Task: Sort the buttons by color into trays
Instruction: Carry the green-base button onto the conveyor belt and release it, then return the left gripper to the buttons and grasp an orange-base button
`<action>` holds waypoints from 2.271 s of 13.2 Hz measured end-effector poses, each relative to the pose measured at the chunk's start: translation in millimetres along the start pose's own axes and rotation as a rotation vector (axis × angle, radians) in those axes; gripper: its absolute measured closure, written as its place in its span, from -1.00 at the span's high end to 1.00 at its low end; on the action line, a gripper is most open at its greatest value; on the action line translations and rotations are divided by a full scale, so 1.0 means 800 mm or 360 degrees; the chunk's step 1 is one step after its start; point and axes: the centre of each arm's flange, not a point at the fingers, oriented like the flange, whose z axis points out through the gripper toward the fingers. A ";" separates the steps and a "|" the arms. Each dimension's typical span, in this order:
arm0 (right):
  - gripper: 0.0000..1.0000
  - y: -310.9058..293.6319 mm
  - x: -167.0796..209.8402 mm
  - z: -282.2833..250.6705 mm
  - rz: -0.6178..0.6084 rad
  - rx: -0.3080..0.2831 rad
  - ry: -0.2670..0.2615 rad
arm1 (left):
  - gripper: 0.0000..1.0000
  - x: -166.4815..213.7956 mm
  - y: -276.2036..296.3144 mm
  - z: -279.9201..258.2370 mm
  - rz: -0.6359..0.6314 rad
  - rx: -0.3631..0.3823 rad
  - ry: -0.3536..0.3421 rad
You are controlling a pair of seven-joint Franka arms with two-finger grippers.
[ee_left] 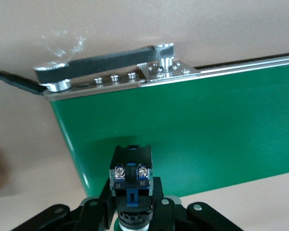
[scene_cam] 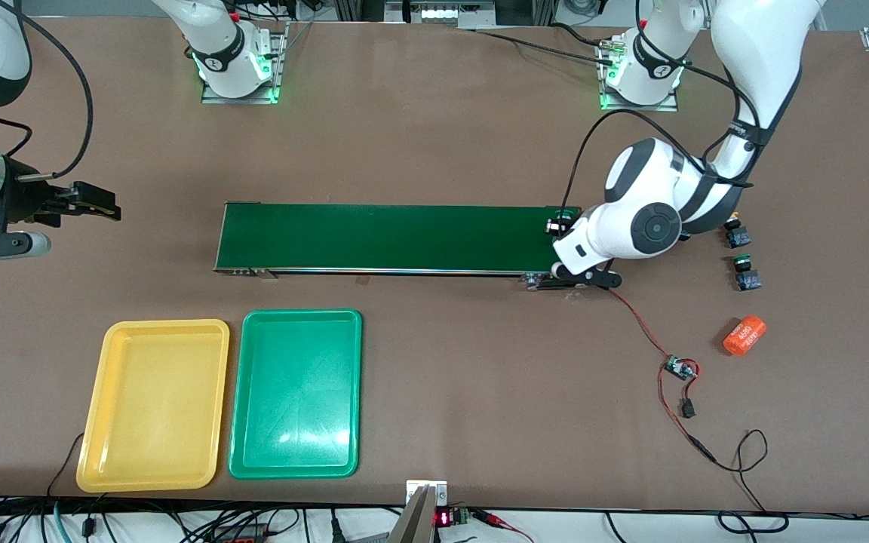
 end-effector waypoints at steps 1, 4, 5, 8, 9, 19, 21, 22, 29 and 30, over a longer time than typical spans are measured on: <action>1.00 0.001 0.000 0.000 0.0002 0.0000 0.0000 | -0.34 -0.003 0.006 0.007 -0.0005 0.0005 0.0001; 1.00 0.004 0.000 0.000 0.0009 0.0000 -0.0001 | -0.30 -0.006 0.013 0.013 -0.0017 0.0011 0.0003; 1.00 0.004 0.000 0.000 0.0009 0.0000 -0.0001 | -0.26 -0.005 0.011 0.012 -0.0024 0.0009 0.0006; 1.00 0.004 0.000 0.000 0.0009 0.0000 -0.0002 | 0.30 0.007 -0.012 -0.013 -0.0079 -0.0014 0.0033; 1.00 0.004 0.000 0.001 0.0009 0.0000 -0.0003 | 0.51 0.013 -0.025 -0.034 -0.0107 -0.0022 0.0029; 1.00 0.004 0.000 0.001 0.0008 0.0001 -0.0005 | 1.00 0.033 -0.279 -0.152 -0.0518 0.0056 0.0169; 1.00 0.003 0.000 0.001 0.0007 0.0001 -0.0005 | 1.00 0.037 -0.349 -0.134 -0.0643 0.0044 0.0170; 1.00 0.003 0.000 0.001 0.0008 0.0001 -0.0005 | 1.00 0.038 -0.388 -0.120 -0.0670 0.0058 0.0177; 1.00 0.003 0.000 0.001 0.0002 0.0000 -0.0007 | 1.00 0.020 -0.543 -0.090 -0.0512 0.0179 0.0284; 1.00 0.003 -0.001 0.002 0.0003 0.0001 -0.0016 | 1.00 0.019 -0.543 -0.078 -0.0507 0.0172 0.0257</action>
